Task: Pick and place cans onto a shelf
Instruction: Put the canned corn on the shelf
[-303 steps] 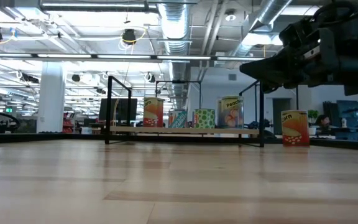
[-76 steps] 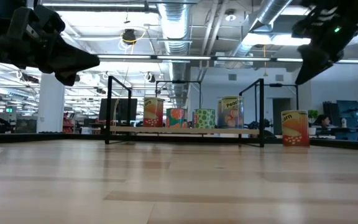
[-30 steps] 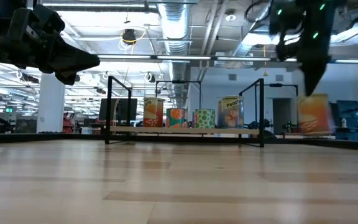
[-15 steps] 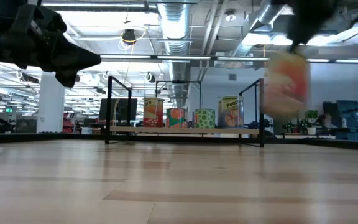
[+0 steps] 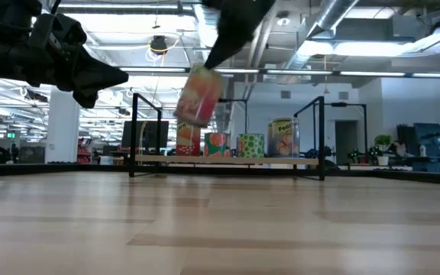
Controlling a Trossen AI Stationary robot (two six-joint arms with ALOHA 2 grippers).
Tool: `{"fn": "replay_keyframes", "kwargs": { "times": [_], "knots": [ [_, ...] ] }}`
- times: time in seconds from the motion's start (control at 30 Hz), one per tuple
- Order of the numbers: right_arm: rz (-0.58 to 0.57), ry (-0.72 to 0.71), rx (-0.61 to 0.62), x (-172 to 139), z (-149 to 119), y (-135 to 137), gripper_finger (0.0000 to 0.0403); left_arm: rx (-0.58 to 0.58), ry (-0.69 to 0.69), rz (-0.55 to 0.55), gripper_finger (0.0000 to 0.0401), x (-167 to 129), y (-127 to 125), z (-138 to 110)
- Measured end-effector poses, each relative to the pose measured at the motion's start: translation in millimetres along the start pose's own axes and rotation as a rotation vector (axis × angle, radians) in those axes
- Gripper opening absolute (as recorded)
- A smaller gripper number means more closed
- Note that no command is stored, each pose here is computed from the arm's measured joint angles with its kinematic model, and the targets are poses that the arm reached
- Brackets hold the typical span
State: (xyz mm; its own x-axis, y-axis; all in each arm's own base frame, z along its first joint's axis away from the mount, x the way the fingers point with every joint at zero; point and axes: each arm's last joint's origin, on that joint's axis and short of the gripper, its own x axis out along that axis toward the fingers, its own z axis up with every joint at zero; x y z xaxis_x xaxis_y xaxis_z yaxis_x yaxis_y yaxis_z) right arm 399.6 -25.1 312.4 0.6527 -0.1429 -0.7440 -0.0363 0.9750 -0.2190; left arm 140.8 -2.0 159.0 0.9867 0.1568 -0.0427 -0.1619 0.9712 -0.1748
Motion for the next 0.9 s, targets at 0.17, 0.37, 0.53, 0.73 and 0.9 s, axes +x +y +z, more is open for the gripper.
{"fn": "replay_keyframes", "kwargs": {
  "times": [0.17,0.37,0.53,0.73,0.9],
  "knots": [
    [-0.061,0.036,-0.071,47,12,-46,0.0005,0.000,0.000,0.010,0.0000,0,1,0],
    [-0.107,0.053,-0.097,81,16,-82,0.0007,0.001,0.005,0.010,0.0000,0,2,0],
    [-0.117,0.059,-0.127,93,16,-96,0.0007,-0.006,0.006,0.011,0.0000,0,2,-1],
    [-0.119,0.068,-0.156,100,12,-101,0.0013,-0.005,0.010,0.011,0.0000,0,2,-1],
    [-0.119,0.082,-0.149,101,7,-107,0.0028,-0.005,0.014,0.013,0.0000,0,2,-1]
  ]
}}
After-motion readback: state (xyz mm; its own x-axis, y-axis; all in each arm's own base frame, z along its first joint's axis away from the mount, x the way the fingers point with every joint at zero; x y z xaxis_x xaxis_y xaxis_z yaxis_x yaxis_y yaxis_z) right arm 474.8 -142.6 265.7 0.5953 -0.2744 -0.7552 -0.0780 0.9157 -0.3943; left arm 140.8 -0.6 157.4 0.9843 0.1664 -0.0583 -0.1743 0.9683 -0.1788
